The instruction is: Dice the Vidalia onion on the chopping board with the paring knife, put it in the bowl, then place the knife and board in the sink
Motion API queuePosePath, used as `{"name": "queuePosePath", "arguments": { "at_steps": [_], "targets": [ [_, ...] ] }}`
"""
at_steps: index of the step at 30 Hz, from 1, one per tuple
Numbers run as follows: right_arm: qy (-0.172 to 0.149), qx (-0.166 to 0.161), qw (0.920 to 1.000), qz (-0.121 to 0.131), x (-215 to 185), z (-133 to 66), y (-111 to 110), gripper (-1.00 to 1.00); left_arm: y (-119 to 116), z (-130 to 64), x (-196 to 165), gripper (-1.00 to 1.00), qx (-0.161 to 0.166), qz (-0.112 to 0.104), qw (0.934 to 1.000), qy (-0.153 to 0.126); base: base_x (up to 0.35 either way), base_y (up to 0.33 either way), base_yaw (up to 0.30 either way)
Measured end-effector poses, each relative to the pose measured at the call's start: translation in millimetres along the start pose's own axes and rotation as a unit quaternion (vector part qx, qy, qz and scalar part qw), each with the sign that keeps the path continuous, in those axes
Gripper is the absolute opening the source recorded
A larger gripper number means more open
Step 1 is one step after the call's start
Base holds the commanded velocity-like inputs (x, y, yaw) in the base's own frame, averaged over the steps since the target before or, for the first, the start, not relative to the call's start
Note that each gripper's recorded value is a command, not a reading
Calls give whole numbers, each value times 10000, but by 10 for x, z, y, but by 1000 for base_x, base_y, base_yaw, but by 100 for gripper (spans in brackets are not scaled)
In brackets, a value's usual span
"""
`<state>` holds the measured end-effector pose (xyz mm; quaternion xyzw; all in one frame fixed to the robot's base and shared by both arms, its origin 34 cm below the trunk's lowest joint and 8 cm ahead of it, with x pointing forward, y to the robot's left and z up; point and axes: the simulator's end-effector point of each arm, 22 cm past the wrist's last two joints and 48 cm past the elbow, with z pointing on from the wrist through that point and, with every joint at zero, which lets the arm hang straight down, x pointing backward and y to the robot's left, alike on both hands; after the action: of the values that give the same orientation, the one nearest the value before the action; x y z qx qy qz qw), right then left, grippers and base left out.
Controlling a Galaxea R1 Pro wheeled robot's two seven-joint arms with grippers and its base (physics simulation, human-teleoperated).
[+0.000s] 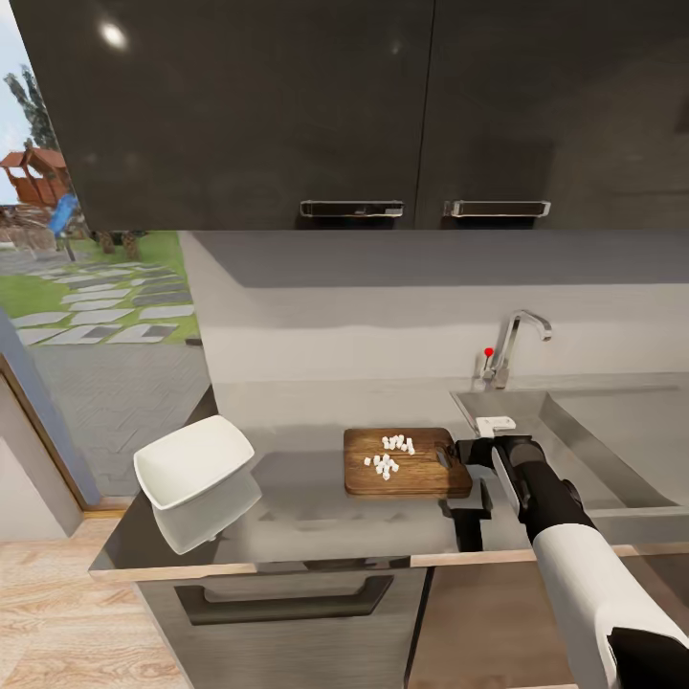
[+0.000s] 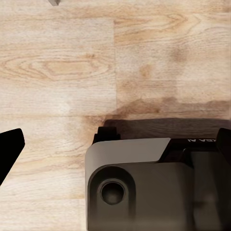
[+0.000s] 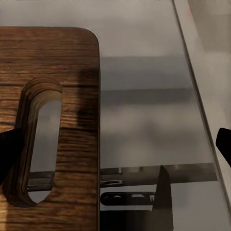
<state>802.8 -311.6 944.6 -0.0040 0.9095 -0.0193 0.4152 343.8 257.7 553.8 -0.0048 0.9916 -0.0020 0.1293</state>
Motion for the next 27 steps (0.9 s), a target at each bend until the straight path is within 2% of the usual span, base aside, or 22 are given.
{"name": "queuePosePath", "arguments": {
  "at_steps": [9, 27],
  "targets": [
    [-3, -17, 10000, -8, -1, 2, 27, 100, -14, 0, 4, 100, 9, 1, 10000, 9, 0, 0, 0],
    [-11, -9, 10000, 1, 158, 174, 21, 100, -13, 238, 40, 100, 9, 1, 10000, 7, 0, 0, 0]
  ]
}}
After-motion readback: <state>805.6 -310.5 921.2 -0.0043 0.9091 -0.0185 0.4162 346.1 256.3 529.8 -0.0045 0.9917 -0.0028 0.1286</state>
